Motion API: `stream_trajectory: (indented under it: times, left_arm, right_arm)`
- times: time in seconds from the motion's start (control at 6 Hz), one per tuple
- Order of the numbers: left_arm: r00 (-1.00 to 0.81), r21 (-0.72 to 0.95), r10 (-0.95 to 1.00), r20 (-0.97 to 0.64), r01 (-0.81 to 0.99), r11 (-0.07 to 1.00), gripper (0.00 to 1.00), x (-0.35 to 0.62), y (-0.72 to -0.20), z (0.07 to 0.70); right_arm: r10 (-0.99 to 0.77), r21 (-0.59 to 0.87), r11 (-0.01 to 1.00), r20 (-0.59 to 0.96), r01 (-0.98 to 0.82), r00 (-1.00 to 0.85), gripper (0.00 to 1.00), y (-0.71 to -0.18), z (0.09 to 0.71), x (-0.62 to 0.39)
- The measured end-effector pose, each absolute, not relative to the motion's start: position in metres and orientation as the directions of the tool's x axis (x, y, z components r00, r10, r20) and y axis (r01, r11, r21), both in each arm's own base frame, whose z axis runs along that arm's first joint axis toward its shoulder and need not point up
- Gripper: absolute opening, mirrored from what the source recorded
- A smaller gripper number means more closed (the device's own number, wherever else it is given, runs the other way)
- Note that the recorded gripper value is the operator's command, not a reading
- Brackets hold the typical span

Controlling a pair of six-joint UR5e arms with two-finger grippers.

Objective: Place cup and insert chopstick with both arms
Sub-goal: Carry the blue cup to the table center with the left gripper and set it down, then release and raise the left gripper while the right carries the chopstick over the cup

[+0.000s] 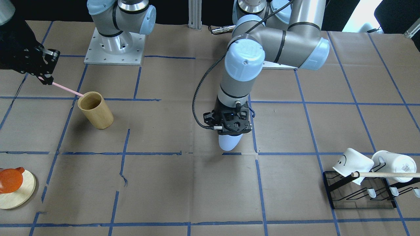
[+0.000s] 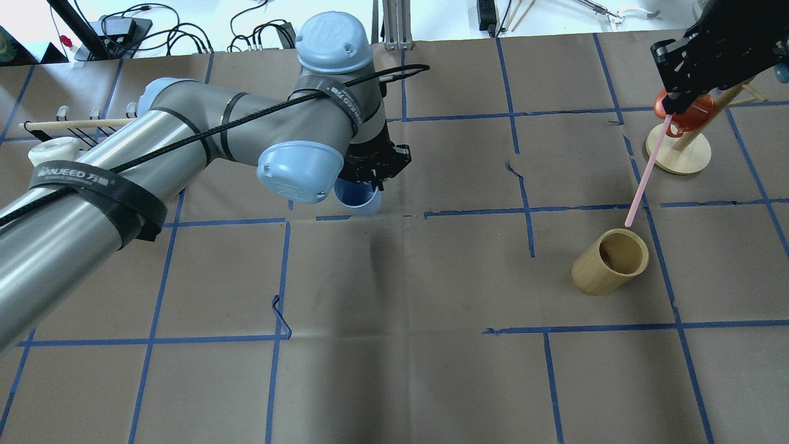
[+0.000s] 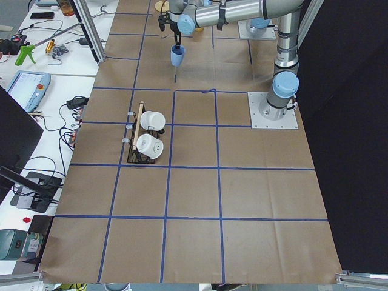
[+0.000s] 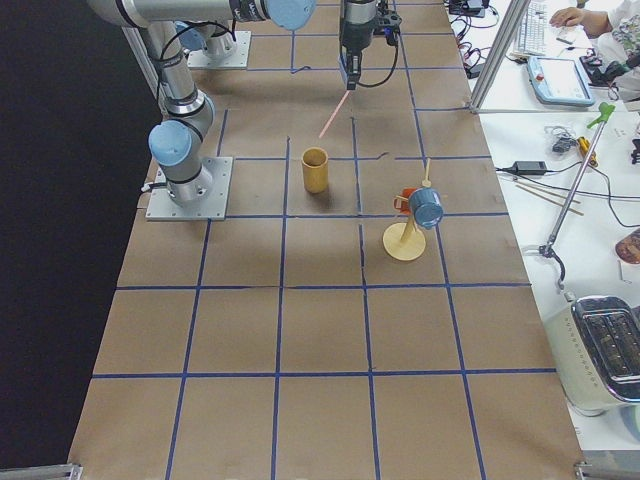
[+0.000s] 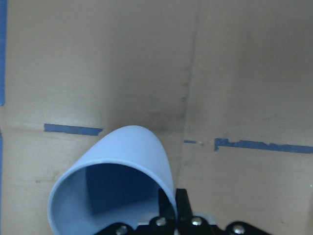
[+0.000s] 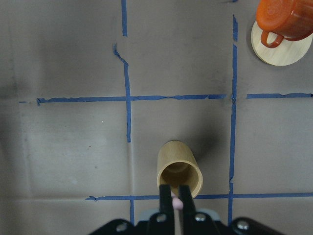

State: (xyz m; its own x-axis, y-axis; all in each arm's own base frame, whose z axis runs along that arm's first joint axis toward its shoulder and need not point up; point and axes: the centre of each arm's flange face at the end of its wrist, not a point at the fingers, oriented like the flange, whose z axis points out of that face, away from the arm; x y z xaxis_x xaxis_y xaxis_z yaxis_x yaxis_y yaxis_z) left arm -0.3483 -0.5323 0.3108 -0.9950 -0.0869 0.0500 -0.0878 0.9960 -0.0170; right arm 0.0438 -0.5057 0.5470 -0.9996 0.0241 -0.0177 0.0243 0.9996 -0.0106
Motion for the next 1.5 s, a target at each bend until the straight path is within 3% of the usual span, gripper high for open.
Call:
stream_trajectory:
  times: [0.33,0.5,0.67,1.17,1.5]
  left_arm:
    - [-0.999,0.012,-0.023,0.031,-0.023,1.0,0.04,-0.39,-0.525,0.278]
    - [-0.999,0.011,-0.011,0.03,-0.011,1.0,0.94,-0.397,-0.524,0.271]
    - [-0.999,-0.003,-0.006,0.035,-0.006,1.0,1.0,-0.4,-0.525,0.268]
    - [-0.999,-0.092,-0.007,0.042,-0.011,0.996,1.0,-0.39,-0.535,0.291]
    - [-1.0,-0.09,0.005,0.031,0.002,0.996,1.0,-0.35,-0.537,0.34]
  right_arm:
    - [0.043,0.004,0.999,-0.028,0.043,-0.999,0.07,-0.512,0.544,0.058]
    - [0.049,0.014,0.999,-0.026,0.049,-0.998,0.07,-0.515,0.539,0.062]
    - [0.059,0.02,0.998,-0.025,0.058,-0.998,0.07,-0.518,0.535,0.064]
    - [0.073,0.033,0.997,-0.028,0.072,-0.997,0.07,-0.522,0.528,0.065]
    - [0.084,0.031,0.996,-0.03,0.083,-0.996,0.07,-0.526,0.523,0.074]
